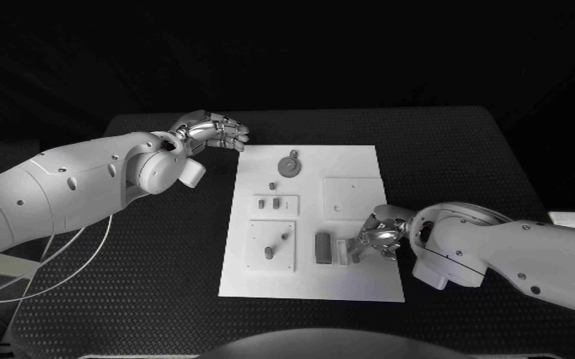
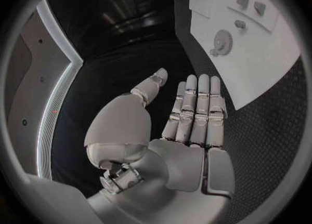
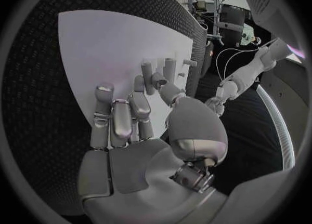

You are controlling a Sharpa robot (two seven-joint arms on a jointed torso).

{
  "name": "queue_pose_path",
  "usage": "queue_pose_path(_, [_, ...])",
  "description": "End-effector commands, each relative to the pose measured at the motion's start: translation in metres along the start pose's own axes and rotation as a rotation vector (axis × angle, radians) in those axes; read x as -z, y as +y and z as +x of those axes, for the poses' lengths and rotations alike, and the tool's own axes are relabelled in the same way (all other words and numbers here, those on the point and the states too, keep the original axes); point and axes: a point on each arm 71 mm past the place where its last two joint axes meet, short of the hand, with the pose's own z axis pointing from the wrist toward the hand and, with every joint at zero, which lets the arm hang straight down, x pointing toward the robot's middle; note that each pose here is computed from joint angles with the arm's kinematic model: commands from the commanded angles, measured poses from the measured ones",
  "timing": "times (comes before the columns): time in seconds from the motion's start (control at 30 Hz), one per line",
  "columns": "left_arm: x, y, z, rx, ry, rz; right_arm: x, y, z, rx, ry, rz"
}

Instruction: Assemble the parts on the task board

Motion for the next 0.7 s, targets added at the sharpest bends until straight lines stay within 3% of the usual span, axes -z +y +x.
queue_pose_path(0.03, [-0.0003,-0.0011,0.0026,0.003,0.019,0.007,-0.0001,0.0006,0.0039,-0.037,0.038,0.007])
queue_pose_path(0.27, [0.0,-0.001,0.0024,0.003,0.02,0.005,-0.0005,0.0045,0.0085,-0.026,0.074,0.005])
queue_pose_path(0.7, [0.0002,-0.0008,0.0022,0.003,0.022,0.003,-0.0056,0.0069,0.0048,-0.006,0.032,0.003])
